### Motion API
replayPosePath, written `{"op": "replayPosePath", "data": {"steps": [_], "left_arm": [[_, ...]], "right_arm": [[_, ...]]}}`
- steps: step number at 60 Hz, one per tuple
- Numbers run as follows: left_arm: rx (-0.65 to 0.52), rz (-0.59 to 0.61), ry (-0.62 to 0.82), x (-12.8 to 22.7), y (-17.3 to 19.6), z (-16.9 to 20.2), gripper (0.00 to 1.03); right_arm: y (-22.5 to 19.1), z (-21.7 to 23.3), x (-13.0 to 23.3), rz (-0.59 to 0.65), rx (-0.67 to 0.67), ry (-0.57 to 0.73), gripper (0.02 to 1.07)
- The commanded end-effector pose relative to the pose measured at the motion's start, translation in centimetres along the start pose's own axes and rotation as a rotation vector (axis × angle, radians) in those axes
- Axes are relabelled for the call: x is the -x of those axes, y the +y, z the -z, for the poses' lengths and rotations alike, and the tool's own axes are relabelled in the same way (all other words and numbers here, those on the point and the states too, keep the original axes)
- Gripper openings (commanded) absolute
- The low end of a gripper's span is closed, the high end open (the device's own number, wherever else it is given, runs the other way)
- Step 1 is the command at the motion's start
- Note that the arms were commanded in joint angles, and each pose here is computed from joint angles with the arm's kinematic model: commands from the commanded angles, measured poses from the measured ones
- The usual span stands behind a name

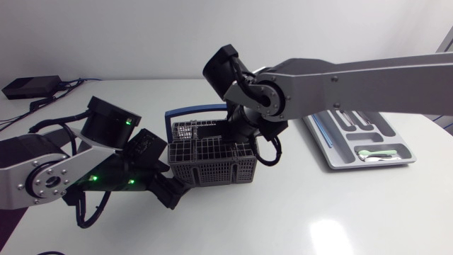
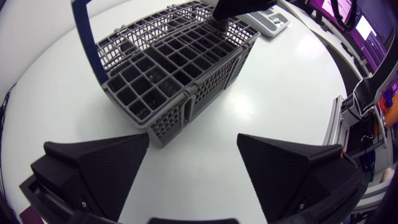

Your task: Unload the cutlery basket into the drawer organizer.

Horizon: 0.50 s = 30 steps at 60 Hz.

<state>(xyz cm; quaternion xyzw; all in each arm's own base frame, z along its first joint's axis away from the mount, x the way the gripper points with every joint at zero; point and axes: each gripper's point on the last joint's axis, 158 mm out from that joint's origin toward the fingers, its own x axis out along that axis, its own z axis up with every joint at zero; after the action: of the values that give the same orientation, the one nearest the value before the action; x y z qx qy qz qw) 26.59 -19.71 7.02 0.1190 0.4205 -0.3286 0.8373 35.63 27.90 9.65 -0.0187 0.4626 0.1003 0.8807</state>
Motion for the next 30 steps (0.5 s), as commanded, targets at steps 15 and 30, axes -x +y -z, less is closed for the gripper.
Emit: {"op": "replayPosePath", "data": {"steps": [15, 30], "left_arm": [[-0.006, 0.020, 0.033, -1.2, -0.7, 1.0, 0.99], [-0.005, 0.024, 0.020, -1.3, -0.9, 0.5, 0.99]], "right_arm": [[0.5, -0.7, 2.4, -0.027, -0.010, -0.073, 0.08], [0.4, -0.9, 3.2, -0.040, -0.022, -0.092, 0.08]]}}
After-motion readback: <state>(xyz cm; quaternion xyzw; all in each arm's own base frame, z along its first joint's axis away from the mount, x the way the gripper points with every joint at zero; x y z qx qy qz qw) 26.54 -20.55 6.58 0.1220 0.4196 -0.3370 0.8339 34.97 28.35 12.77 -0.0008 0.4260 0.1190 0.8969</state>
